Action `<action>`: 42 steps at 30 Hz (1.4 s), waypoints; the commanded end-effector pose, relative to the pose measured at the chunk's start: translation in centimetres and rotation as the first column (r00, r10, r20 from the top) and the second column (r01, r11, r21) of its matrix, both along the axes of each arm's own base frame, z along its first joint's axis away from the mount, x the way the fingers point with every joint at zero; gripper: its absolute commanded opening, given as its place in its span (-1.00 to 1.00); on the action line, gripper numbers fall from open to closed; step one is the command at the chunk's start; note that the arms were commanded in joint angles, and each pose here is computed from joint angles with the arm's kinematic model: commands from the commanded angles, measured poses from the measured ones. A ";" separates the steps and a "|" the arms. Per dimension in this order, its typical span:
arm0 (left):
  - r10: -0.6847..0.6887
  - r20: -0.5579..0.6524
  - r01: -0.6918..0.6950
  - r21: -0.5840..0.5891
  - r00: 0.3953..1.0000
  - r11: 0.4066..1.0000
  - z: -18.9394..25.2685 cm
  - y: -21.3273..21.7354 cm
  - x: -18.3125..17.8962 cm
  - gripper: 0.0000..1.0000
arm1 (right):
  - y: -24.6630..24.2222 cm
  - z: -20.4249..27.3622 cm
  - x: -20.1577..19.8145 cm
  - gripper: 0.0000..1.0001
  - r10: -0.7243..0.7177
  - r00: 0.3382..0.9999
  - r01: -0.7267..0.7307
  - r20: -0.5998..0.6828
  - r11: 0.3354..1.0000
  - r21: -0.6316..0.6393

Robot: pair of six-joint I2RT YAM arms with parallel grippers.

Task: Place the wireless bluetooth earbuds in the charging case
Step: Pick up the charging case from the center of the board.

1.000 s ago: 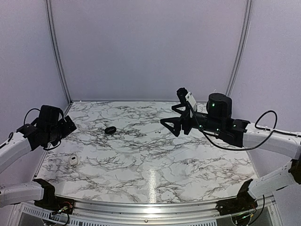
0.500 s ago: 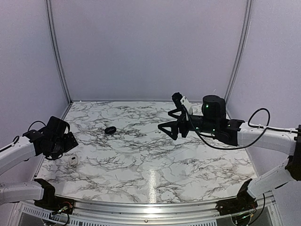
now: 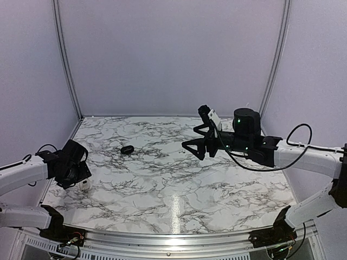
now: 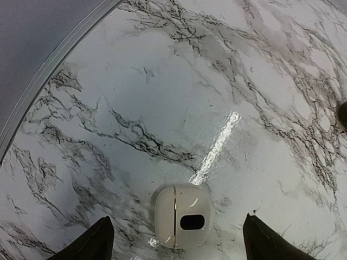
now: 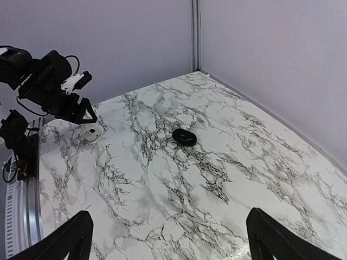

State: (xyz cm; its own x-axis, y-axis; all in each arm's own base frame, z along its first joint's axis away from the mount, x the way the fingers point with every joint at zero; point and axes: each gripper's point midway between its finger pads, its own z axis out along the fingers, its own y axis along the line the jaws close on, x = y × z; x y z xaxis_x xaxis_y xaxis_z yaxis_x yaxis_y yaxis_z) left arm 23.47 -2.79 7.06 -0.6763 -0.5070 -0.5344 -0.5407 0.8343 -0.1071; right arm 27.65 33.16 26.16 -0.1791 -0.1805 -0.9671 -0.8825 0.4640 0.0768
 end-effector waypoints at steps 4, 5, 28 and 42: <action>0.001 -0.045 0.000 0.036 0.999 0.999 -1.4 -0.2 0.8 0.58 | 0.2 2.3 0.4 0.97 0.002 1.000 -0.003 0.021 0.999 0.035; -0.007 -0.053 0.008 0.030 0.999 1.000 -1.7 -0.4 0.9 0.55 | 0.2 2.3 0.4 0.97 0.001 1.000 -0.002 0.021 0.999 0.035; -0.008 -0.134 0.008 -0.007 0.991 1.000 -6.1 -1.0 0.0 0.26 | 0.2 2.1 0.6 0.97 -0.006 1.000 0.005 0.011 1.000 0.024; -0.247 -0.020 0.247 -0.007 0.969 0.969 -2.8 -4.6 2.9 -0.34 | -0.9 0.6 2.8 0.97 -0.045 0.989 0.052 -0.140 0.998 0.046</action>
